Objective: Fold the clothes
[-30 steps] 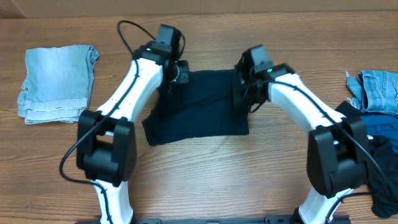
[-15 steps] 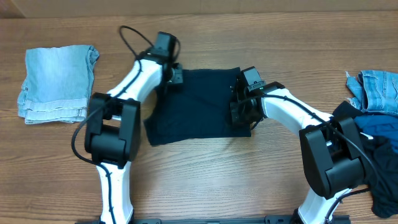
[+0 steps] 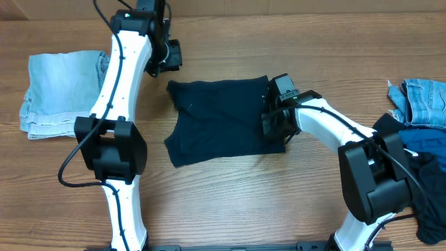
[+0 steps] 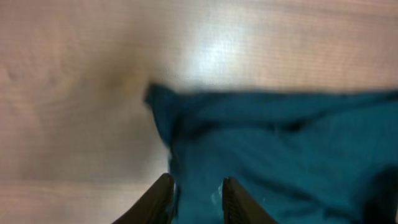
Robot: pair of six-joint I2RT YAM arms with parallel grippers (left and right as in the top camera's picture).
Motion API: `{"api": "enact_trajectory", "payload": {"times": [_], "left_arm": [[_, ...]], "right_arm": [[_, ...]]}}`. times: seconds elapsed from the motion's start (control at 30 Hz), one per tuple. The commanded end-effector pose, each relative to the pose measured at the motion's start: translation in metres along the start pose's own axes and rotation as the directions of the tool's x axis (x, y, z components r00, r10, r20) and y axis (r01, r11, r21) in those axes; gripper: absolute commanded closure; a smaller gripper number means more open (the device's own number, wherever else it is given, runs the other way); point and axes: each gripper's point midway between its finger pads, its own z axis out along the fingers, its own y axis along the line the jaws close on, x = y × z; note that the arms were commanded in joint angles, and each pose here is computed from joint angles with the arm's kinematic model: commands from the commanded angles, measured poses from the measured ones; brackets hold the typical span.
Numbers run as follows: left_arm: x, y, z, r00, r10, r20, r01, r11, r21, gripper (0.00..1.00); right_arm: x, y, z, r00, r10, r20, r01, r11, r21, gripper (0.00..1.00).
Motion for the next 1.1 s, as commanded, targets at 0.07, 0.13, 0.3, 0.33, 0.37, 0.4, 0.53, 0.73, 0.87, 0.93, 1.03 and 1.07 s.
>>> {"api": "enact_trajectory", "payload": {"times": [0.07, 0.13, 0.3, 0.33, 0.37, 0.4, 0.53, 0.73, 0.87, 0.93, 1.03, 1.07], "left_arm": [[0.04, -0.029, 0.008, 0.997, -0.062, -0.055, 0.053, 0.986, -0.157, 0.83], [0.052, -0.031, 0.007, 0.997, -0.066, -0.05, 0.052, 0.969, -0.243, 0.88], [0.077, -0.047, -0.062, 0.994, 0.053, 0.091, -0.01, 0.906, -0.424, 0.88], [0.082, -0.045, -0.088, 0.988, 0.069, 0.136, -0.002, 0.898, -0.441, 0.8], [0.087, -0.043, -0.105, 0.985, 0.074, 0.158, 0.004, 0.897, -0.442, 0.76], [0.093, -0.041, -0.117, 0.983, 0.061, 0.171, 0.018, 0.904, -0.427, 0.72], [0.116, -0.043, -0.086, 0.995, 0.007, 0.097, 0.027, 0.939, -0.342, 0.61], [0.162, -0.038, 0.035, 0.994, -0.057, -0.096, 0.036, 0.977, -0.211, 0.69], [0.179, -0.029, 0.07, 0.986, -0.1, -0.137, 0.078, 0.984, -0.16, 0.79], [0.186, -0.02, 0.078, 0.982, -0.114, -0.148, 0.088, 0.981, -0.171, 0.79], [0.202, -0.008, 0.086, 0.974, -0.129, -0.187, 0.09, 0.975, -0.201, 0.8], [0.206, -0.006, 0.087, 0.972, -0.13, -0.198, 0.088, 0.974, -0.209, 0.8]], "right_arm": [[-0.063, 0.017, -0.063, 0.965, -0.018, 0.263, 0.03, 0.999, -0.041, 0.96], [-0.066, 0.019, -0.063, 0.962, -0.019, 0.273, 0.034, 0.998, -0.051, 0.96], [-0.071, 0.02, -0.065, 0.955, -0.02, 0.296, 0.038, 0.998, -0.055, 0.95], [-0.072, 0.02, -0.065, 0.954, -0.021, 0.299, 0.039, 0.998, -0.056, 0.95], [-0.073, 0.021, -0.065, 0.953, -0.021, 0.303, 0.04, 0.998, -0.057, 0.96], [-0.074, 0.021, -0.066, 0.951, -0.021, 0.308, 0.041, 0.997, -0.058, 0.95], [-0.08, 0.024, -0.068, 0.943, -0.022, 0.332, 0.047, 0.997, -0.068, 0.92], [-0.083, 0.024, -0.062, 0.942, -0.022, 0.334, 0.048, 0.996, -0.071, 0.93], [-0.1, 0.04, -0.054, 0.924, -0.025, 0.382, 0.087, 0.986, -0.145, 0.96], [-0.104, 0.041, -0.042, 0.924, -0.022, 0.382, 0.088, 0.984, -0.157, 0.96], [-0.095, 0.035, -0.008, 0.949, -0.019, 0.316, 0.068, 0.987, -0.145, 0.96], [-0.092, 0.032, 0.006, 0.956, -0.018, 0.294, 0.062, 0.988, -0.141, 0.96]]}}
